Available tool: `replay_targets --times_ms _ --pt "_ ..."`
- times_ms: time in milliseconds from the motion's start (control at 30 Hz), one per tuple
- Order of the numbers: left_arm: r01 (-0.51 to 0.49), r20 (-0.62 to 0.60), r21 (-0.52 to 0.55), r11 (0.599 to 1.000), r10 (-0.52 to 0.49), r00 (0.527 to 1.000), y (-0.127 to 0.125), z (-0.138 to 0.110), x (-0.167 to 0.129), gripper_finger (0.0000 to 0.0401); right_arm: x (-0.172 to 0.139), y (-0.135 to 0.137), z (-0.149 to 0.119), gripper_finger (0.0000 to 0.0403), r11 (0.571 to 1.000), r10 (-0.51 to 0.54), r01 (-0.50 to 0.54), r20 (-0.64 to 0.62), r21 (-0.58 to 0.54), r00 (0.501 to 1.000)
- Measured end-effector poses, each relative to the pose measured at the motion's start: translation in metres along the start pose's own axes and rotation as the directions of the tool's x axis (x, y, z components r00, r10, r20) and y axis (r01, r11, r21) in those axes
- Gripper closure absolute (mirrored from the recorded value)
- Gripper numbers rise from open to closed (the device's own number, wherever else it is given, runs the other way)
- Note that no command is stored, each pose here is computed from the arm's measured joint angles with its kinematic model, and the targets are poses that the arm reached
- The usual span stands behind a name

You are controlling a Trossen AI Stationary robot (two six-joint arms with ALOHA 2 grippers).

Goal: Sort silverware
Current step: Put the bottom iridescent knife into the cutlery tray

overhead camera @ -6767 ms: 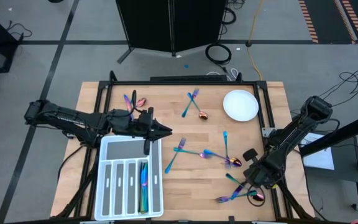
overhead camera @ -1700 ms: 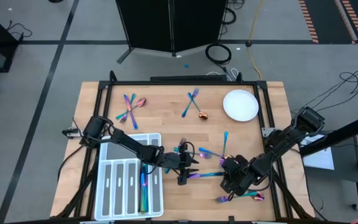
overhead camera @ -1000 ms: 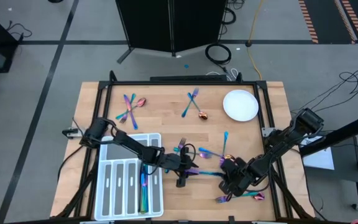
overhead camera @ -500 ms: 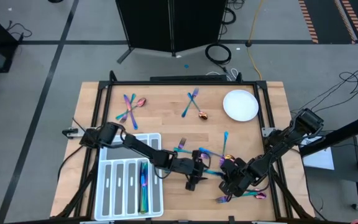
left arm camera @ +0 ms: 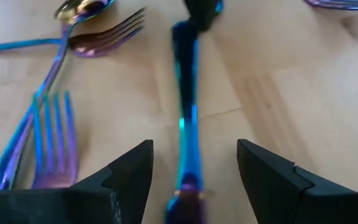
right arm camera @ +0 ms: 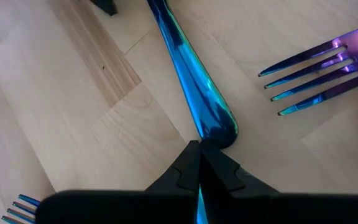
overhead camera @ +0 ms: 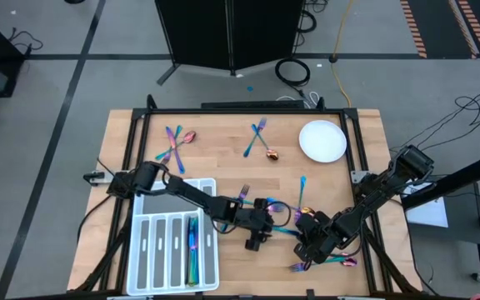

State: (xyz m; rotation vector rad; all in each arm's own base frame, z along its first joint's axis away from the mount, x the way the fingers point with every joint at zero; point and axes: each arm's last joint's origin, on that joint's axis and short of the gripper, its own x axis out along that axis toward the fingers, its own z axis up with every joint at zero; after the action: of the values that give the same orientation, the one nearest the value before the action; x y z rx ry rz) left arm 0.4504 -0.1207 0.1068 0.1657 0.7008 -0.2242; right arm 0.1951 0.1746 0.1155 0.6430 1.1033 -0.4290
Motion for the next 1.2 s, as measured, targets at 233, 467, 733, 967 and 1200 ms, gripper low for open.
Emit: replay_targets --times_ms 233,467,733,967,1200 --pt "0.035 -0.011 -0.016 0.999 -0.035 0.999 -0.001 -0.001 0.0 0.0188 0.0 0.0 0.0 0.0403 1.0 0.0 0.0 0.001 0.001 1.0" --pt "0.048 -0.041 -0.06 0.997 -0.051 0.998 -0.001 -0.007 0.004 0.0245 0.0 0.0 0.0 0.0403 1.0 0.001 -0.001 0.004 0.001 1.0" --pt "0.046 -0.069 -0.079 0.996 -0.051 0.996 -0.001 -0.015 0.01 0.0251 0.0 0.001 0.0 0.0403 1.0 0.015 -0.015 0.008 -0.016 1.0" --pt "0.044 -0.088 -0.102 0.994 -0.053 0.995 -0.001 -0.017 0.01 0.0264 0.0 0.002 0.0 0.0403 1.0 0.019 -0.019 0.01 -0.021 1.0" --pt "0.042 -0.089 -0.105 0.994 -0.052 0.995 -0.001 -0.018 0.011 0.0325 0.0 0.002 0.0 0.0403 0.999 0.021 -0.021 0.013 -0.024 1.0"
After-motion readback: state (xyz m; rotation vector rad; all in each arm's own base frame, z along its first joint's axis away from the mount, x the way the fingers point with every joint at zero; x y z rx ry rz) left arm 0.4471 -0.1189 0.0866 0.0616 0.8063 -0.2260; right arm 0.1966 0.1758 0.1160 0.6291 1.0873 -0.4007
